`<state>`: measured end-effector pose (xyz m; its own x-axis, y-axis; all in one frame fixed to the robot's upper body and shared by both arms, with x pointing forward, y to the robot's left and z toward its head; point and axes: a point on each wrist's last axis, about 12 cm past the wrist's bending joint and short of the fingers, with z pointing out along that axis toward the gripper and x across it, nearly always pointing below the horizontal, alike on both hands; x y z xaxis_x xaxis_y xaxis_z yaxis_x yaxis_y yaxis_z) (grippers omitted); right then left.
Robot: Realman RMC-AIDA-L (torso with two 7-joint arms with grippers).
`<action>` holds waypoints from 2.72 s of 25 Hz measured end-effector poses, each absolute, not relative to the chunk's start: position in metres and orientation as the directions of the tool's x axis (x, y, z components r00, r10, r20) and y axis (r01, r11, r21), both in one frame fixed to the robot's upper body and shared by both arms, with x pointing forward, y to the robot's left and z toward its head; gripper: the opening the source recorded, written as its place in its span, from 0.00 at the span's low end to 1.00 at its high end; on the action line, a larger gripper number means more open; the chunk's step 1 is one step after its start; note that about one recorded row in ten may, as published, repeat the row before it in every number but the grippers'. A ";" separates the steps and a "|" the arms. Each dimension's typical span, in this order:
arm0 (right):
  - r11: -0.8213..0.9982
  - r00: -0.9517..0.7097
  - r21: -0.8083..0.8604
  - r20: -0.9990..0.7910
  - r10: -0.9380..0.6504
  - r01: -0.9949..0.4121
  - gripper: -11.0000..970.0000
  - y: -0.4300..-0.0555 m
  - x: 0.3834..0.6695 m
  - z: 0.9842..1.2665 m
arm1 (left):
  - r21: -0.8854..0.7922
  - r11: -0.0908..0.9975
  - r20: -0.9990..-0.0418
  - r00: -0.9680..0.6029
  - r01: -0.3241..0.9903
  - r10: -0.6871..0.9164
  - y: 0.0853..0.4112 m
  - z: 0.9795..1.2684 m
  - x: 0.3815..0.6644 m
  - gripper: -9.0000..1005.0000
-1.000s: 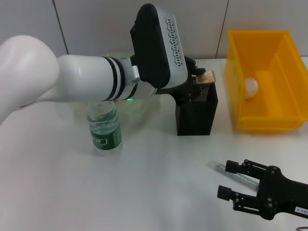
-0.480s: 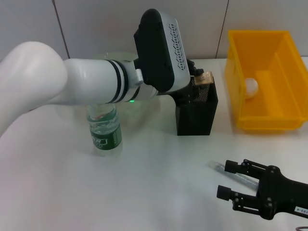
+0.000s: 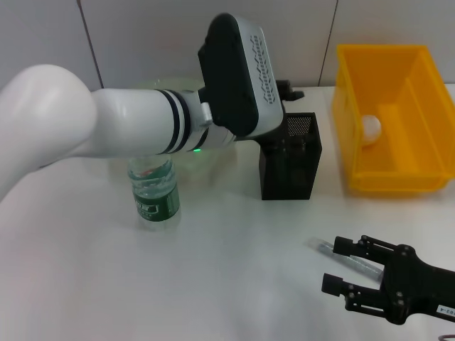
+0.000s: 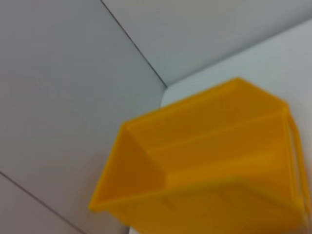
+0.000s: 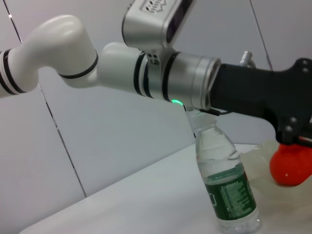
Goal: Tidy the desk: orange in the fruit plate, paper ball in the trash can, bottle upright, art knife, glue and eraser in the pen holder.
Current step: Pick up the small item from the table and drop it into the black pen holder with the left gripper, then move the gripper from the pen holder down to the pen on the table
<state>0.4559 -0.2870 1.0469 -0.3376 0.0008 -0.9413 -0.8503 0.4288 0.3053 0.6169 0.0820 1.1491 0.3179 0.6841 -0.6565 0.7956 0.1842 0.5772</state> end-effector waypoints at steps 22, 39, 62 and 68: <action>0.505 -0.344 0.293 -0.939 -0.007 -0.812 0.78 -0.316 0.467 1.070 | 0.222 0.253 -0.968 0.245 0.942 -0.061 0.233 1.129 0.515 0.80; 0.684 -0.641 0.201 -0.599 -0.480 -0.701 0.78 -0.279 0.543 1.207 | 0.022 0.300 -0.994 -0.011 0.954 0.108 0.244 1.030 0.466 0.80; 0.687 -0.654 0.047 -0.358 -0.666 -0.725 0.73 -0.198 0.573 1.175 | 0.012 0.281 -0.986 -0.035 0.960 0.162 0.239 1.017 0.461 0.80; 0.660 -0.633 0.039 -0.330 -0.700 -0.750 0.70 -0.189 0.572 1.164 | 0.011 0.276 -0.987 -0.035 0.961 0.159 0.237 1.017 0.462 0.80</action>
